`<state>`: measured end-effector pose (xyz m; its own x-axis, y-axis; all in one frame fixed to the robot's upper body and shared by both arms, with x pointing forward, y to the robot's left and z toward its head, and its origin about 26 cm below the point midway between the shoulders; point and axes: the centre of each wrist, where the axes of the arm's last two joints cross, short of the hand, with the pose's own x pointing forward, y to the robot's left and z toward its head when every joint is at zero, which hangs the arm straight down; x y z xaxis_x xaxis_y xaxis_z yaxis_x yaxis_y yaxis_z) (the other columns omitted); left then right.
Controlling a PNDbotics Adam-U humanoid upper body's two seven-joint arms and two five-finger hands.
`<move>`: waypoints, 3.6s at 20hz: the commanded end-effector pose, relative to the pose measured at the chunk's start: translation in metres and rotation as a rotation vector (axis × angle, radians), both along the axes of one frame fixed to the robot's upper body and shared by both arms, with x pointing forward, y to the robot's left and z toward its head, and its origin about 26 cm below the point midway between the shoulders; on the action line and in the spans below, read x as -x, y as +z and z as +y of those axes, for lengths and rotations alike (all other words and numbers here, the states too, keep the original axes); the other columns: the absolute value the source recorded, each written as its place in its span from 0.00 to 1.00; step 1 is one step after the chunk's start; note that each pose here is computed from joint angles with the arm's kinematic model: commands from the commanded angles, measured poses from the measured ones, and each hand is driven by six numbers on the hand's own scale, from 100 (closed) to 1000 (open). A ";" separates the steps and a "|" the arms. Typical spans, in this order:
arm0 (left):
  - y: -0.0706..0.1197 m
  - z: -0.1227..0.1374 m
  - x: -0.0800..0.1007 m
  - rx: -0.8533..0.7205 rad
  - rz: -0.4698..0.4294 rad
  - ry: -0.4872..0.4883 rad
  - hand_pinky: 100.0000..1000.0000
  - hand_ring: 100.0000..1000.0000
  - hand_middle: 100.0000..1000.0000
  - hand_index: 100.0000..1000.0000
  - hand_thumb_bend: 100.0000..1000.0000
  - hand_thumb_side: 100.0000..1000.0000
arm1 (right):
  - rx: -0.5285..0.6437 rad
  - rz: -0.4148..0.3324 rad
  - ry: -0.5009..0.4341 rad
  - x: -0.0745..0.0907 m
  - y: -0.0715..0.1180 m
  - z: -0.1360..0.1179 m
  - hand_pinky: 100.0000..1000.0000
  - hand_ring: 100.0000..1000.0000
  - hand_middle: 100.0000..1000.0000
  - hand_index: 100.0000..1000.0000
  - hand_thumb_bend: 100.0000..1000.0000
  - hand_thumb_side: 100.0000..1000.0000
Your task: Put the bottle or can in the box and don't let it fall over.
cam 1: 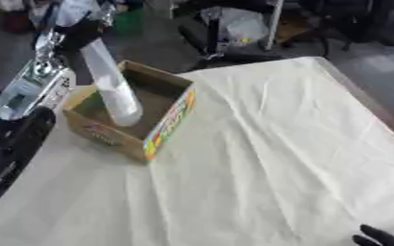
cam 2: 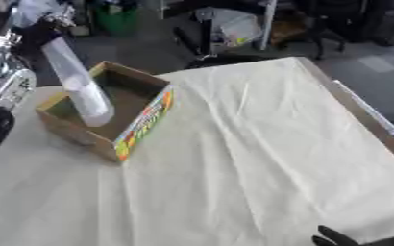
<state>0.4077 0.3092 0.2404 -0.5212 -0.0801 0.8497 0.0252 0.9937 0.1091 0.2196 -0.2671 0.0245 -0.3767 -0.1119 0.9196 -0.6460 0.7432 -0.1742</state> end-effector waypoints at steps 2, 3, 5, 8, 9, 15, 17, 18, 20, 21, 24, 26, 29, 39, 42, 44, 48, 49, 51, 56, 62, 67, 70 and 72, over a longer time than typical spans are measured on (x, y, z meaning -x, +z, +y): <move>0.007 -0.005 0.002 -0.065 -0.039 -0.016 0.69 0.48 0.00 0.42 0.00 0.00 | 0.009 -0.020 0.006 -0.002 0.003 0.002 0.72 1.00 1.00 1.00 0.00 0.41; 0.005 -0.006 0.004 -0.092 -0.030 -0.022 0.71 0.55 0.02 0.48 0.00 0.00 | 0.010 -0.021 0.005 -0.002 0.003 0.002 0.72 1.00 1.00 1.00 0.00 0.41; 0.000 -0.007 0.009 -0.162 -0.007 -0.027 0.77 0.72 0.19 0.65 0.23 0.00 | 0.012 -0.022 0.002 -0.002 0.003 0.001 0.72 1.00 1.00 1.00 0.00 0.41; -0.007 -0.008 0.020 -0.305 0.017 -0.006 0.83 0.86 0.39 0.78 0.46 0.21 | 0.014 -0.020 -0.005 -0.001 0.002 0.000 0.72 1.00 1.00 1.00 0.00 0.41; -0.008 -0.008 0.024 -0.349 0.021 0.004 0.85 0.90 0.46 0.83 0.53 0.29 | 0.015 -0.020 -0.007 -0.001 0.002 -0.001 0.72 1.00 1.00 1.00 0.00 0.41; -0.023 -0.007 0.047 -0.524 0.078 0.056 0.91 1.00 0.66 0.93 0.71 0.47 | 0.014 -0.017 -0.016 0.000 0.001 -0.003 0.72 1.00 1.00 1.00 0.00 0.41; -0.027 -0.004 0.053 -0.539 0.096 0.078 0.92 1.00 0.69 0.94 0.75 0.51 | 0.014 -0.017 -0.019 0.001 0.001 -0.004 0.72 1.00 1.00 1.00 0.00 0.41; -0.029 -0.003 0.056 -0.544 0.102 0.086 0.93 1.00 0.70 0.94 0.76 0.53 | 0.014 -0.017 -0.020 0.001 0.001 -0.004 0.72 1.00 1.00 1.00 0.00 0.41; -0.032 -0.001 0.062 -0.550 0.111 0.101 0.93 1.00 0.73 0.95 0.79 0.56 | 0.013 -0.018 -0.023 0.002 0.001 -0.004 0.72 1.00 1.00 1.00 0.00 0.41; -0.033 0.001 0.064 -0.548 0.114 0.113 0.93 1.00 0.73 0.95 0.77 0.58 | 0.013 -0.017 -0.024 0.002 0.001 -0.005 0.72 1.00 1.00 1.00 0.00 0.41; -0.036 0.004 0.071 -0.531 0.120 0.151 0.94 1.00 0.76 0.96 0.87 0.62 | 0.012 -0.017 -0.027 0.002 0.001 -0.005 0.72 1.00 1.00 1.00 0.00 0.41; -0.036 0.007 0.076 -0.523 0.120 0.182 0.95 1.00 0.78 0.98 0.90 0.65 | 0.012 -0.017 -0.029 0.002 0.001 -0.005 0.72 1.00 1.00 1.00 0.00 0.41; -0.034 0.012 0.084 -0.527 0.120 0.233 0.96 1.00 0.81 0.99 0.95 0.67 | 0.013 -0.015 -0.033 0.003 0.000 -0.006 0.72 1.00 1.00 1.00 0.00 0.41; -0.030 0.020 0.113 -0.484 0.095 0.320 0.96 1.00 0.79 0.99 0.96 0.66 | 0.013 -0.011 -0.041 0.003 0.000 -0.009 0.72 1.00 1.00 1.00 0.00 0.41; -0.033 0.023 0.126 -0.414 0.053 0.374 0.95 1.00 0.77 0.98 0.92 0.66 | 0.013 -0.011 -0.046 0.003 0.000 -0.010 0.72 1.00 1.00 1.00 0.00 0.41; -0.042 0.029 0.132 -0.374 0.011 0.418 0.94 1.00 0.76 0.98 0.89 0.66 | 0.012 -0.011 -0.048 0.003 0.000 -0.011 0.72 1.00 1.00 1.00 0.00 0.41; -0.071 0.036 0.144 -0.271 -0.073 0.491 0.93 1.00 0.75 0.96 0.82 0.66 | 0.016 -0.004 -0.060 0.004 0.000 -0.014 0.72 1.00 1.00 1.00 0.00 0.41; -0.080 0.037 0.148 -0.248 -0.084 0.517 0.92 1.00 0.75 0.96 0.80 0.65 | 0.017 -0.003 -0.059 0.004 0.000 -0.015 0.72 1.00 1.00 1.00 0.00 0.41; -0.099 0.038 0.157 -0.209 -0.083 0.566 0.92 1.00 0.74 0.95 0.79 0.65 | 0.020 0.002 -0.062 0.005 -0.001 -0.016 0.72 1.00 1.00 1.00 0.00 0.41; -0.126 0.031 0.169 -0.134 -0.043 0.671 0.92 1.00 0.74 0.95 0.77 0.63 | 0.020 0.012 -0.073 0.008 -0.003 -0.018 0.72 1.00 1.00 1.00 0.00 0.41; -0.134 0.022 0.168 -0.089 0.013 0.710 0.92 1.00 0.74 0.95 0.76 0.62 | 0.016 0.014 -0.077 0.011 -0.004 -0.019 0.72 1.00 1.00 1.00 0.00 0.41; -0.135 0.018 0.167 -0.077 0.028 0.709 0.92 1.00 0.74 0.95 0.75 0.62 | 0.015 0.013 -0.077 0.011 -0.004 -0.019 0.72 1.00 1.00 1.00 0.00 0.41; -0.134 0.016 0.165 -0.065 0.025 0.692 0.92 1.00 0.74 0.95 0.75 0.62 | 0.015 0.011 -0.075 0.011 -0.004 -0.019 0.72 1.00 1.00 1.00 0.00 0.41; -0.133 0.015 0.164 -0.053 0.026 0.686 0.92 1.00 0.74 0.95 0.74 0.62 | 0.014 0.010 -0.077 0.011 -0.003 -0.019 0.72 1.00 1.00 1.00 0.00 0.41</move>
<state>0.2431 0.3244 0.0990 -0.2901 -0.4241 0.8579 -0.6077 0.7742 0.1772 0.2084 -0.2831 0.0159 -0.3559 -0.0801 0.9311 -0.5881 0.7935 -0.1565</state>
